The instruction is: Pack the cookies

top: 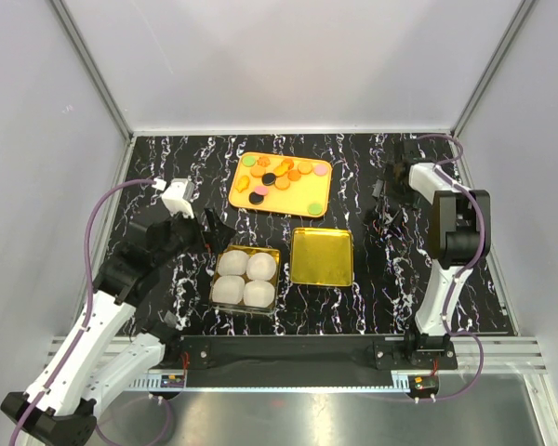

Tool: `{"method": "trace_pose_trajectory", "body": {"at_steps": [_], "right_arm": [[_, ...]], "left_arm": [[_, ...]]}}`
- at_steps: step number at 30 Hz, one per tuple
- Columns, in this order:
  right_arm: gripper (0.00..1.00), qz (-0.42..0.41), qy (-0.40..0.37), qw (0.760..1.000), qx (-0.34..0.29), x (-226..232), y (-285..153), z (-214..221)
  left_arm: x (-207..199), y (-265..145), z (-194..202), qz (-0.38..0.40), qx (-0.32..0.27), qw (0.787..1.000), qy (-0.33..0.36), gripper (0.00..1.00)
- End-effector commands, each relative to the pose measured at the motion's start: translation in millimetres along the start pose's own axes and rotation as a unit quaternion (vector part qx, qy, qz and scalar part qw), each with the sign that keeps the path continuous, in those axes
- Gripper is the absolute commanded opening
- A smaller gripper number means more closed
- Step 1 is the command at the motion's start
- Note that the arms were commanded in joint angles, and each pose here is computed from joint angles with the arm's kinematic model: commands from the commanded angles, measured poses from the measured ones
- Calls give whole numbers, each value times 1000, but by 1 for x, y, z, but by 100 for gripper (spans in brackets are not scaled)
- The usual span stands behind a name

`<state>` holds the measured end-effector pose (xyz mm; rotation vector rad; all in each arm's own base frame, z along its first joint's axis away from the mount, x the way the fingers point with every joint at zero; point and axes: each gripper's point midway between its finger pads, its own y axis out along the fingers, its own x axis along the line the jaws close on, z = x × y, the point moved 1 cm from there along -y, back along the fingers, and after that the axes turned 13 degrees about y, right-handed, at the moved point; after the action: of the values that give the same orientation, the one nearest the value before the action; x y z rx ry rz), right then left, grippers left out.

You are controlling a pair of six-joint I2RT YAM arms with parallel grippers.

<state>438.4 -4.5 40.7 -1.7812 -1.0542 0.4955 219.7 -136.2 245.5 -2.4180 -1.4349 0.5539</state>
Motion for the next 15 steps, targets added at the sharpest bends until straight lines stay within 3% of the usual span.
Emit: {"method": "trace_pose_trajectory", "body": {"at_steps": [1,15], "right_arm": [[100,-24,-15,999,-18,17,-1,-25],[95,-9,-23,1000,9,13,27,-11]], "left_arm": [[-6,0,-11,20,-25,999,11,99],[-5,3,-7,19,-16,1000,9,99]]}}
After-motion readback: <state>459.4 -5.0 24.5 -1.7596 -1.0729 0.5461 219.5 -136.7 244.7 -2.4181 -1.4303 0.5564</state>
